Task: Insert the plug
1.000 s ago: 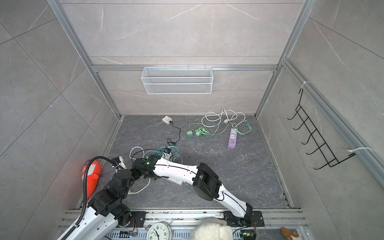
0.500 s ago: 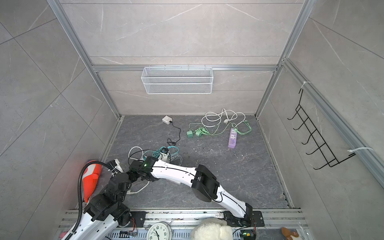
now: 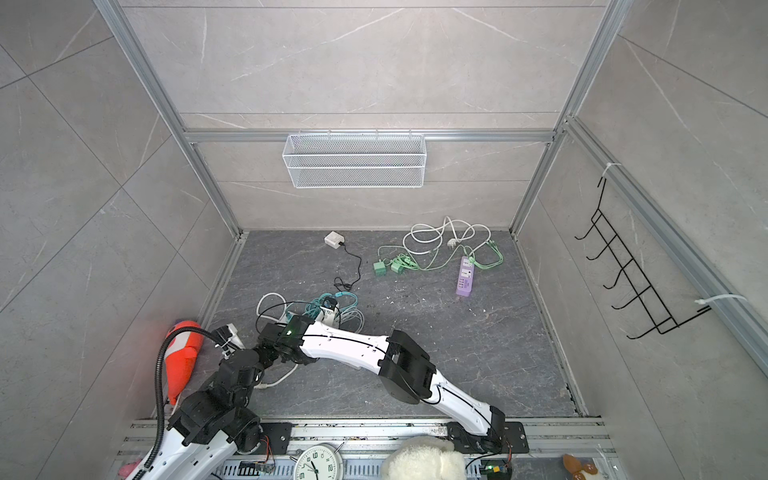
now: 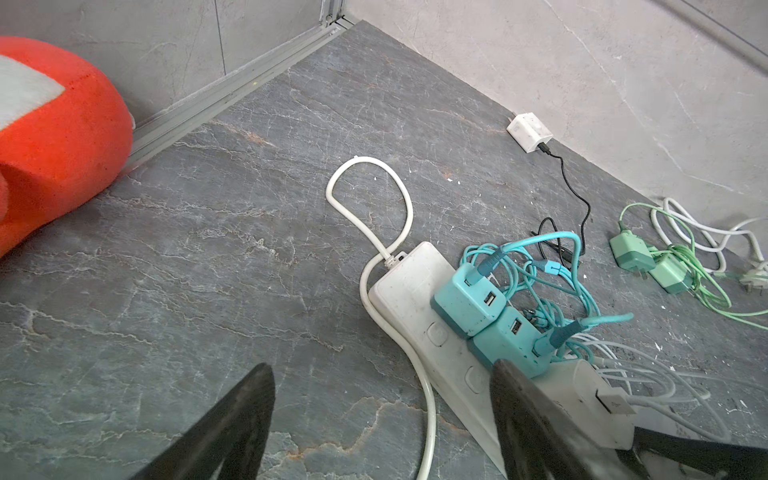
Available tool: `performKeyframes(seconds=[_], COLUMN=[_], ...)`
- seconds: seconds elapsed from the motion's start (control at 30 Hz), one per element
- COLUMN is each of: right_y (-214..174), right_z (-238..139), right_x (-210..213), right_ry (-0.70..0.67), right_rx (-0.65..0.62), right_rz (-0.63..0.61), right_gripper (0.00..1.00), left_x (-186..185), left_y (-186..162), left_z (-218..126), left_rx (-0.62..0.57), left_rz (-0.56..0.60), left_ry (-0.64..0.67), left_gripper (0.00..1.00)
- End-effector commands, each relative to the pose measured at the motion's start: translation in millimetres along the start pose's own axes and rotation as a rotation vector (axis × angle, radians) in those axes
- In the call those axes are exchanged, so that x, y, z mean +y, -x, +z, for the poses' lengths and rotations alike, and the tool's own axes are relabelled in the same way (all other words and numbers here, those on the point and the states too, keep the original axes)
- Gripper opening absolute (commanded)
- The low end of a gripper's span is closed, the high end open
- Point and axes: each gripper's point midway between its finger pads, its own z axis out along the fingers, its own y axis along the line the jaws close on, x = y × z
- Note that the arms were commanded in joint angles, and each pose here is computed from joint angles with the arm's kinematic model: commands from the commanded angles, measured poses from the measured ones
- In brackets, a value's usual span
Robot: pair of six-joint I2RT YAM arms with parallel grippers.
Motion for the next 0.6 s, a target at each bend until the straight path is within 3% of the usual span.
performKeyframes(seconds=[0.0,0.57], right_y=[-3.4,-25.6], right_z=[16.3,17.9], right_x=[-8.3,1.7], right_ry=[-0.059,-0.014], right_rx=[-0.053,0.012], right_rz=[-0.033,-0.004], right_gripper=[0.0,0.0], left_x=[-7.8,-7.1], left_y=[25.7,29.5], left_z=[-6.8,-9.0], left_rx=[-0.097,-0.116], left_rz=[-0.111,-0.114], left_ry=[-0.034,-0.04], left_gripper=[0.83,0.83])
